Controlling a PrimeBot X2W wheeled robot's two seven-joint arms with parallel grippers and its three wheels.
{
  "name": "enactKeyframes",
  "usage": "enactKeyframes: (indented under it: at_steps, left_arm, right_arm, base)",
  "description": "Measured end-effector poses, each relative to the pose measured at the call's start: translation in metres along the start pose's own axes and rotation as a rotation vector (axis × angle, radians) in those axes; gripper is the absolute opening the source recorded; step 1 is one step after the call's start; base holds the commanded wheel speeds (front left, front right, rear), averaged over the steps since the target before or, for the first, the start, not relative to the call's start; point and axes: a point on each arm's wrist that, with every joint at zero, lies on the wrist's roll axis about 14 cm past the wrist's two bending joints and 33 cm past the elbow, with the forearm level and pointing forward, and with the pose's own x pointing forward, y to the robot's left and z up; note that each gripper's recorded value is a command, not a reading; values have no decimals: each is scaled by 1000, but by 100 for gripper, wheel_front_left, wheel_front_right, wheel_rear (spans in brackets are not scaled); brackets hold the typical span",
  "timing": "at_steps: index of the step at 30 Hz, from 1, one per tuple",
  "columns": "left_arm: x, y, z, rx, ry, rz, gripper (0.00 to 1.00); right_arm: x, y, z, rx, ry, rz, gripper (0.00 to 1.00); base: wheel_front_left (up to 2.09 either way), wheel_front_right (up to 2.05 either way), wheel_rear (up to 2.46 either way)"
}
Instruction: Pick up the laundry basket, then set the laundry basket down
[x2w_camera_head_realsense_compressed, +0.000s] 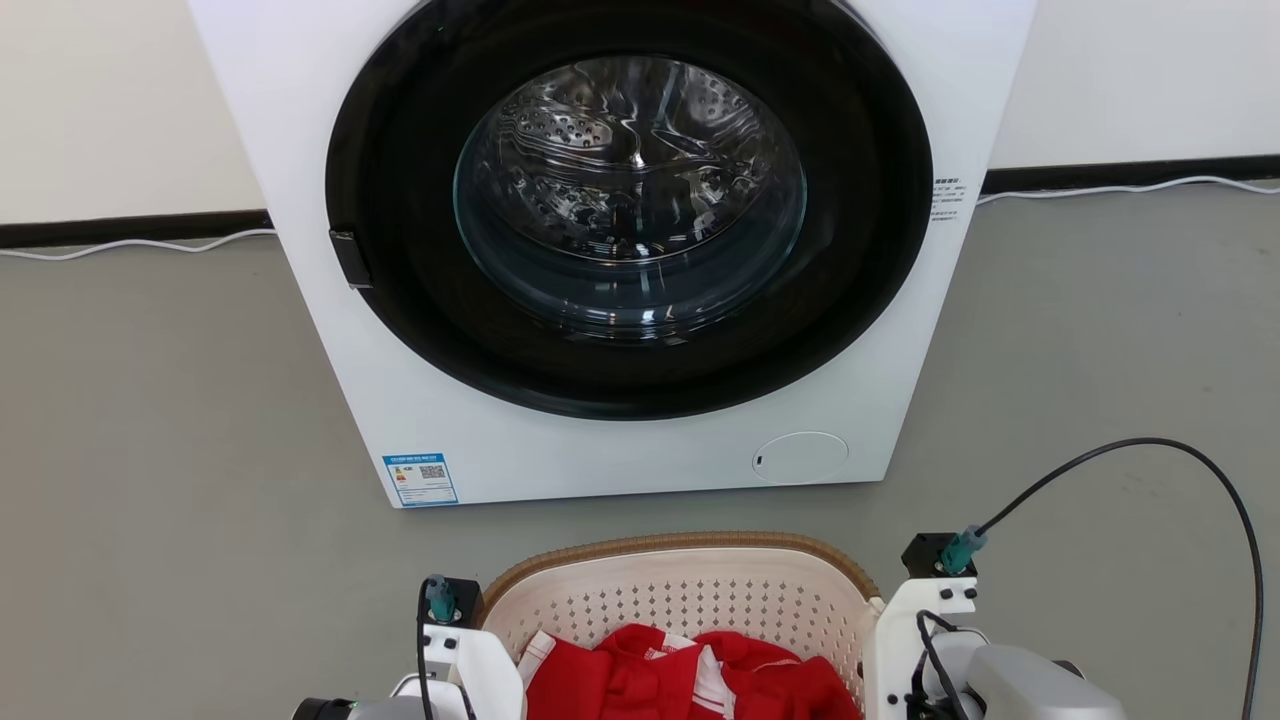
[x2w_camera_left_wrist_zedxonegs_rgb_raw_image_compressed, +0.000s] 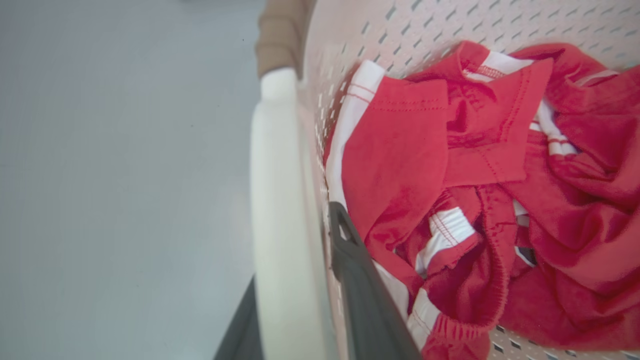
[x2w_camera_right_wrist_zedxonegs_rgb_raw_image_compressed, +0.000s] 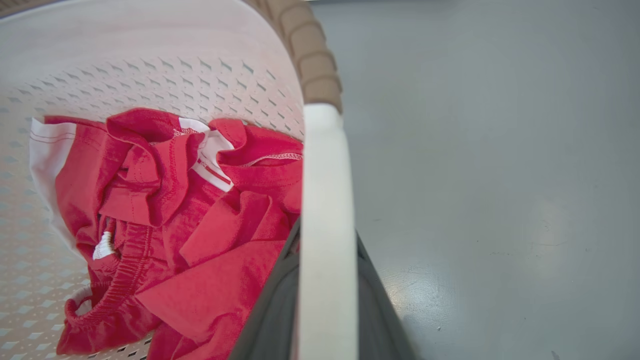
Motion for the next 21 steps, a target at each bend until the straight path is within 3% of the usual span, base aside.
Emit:
enactKeyframes:
  at_steps: [21]
  left_arm:
    - [21, 6, -5, -23, -2, 0, 0]
  right_arm:
    - [23, -8, -4, 52, 6, 10, 0]
  base:
    - [0, 0, 0]
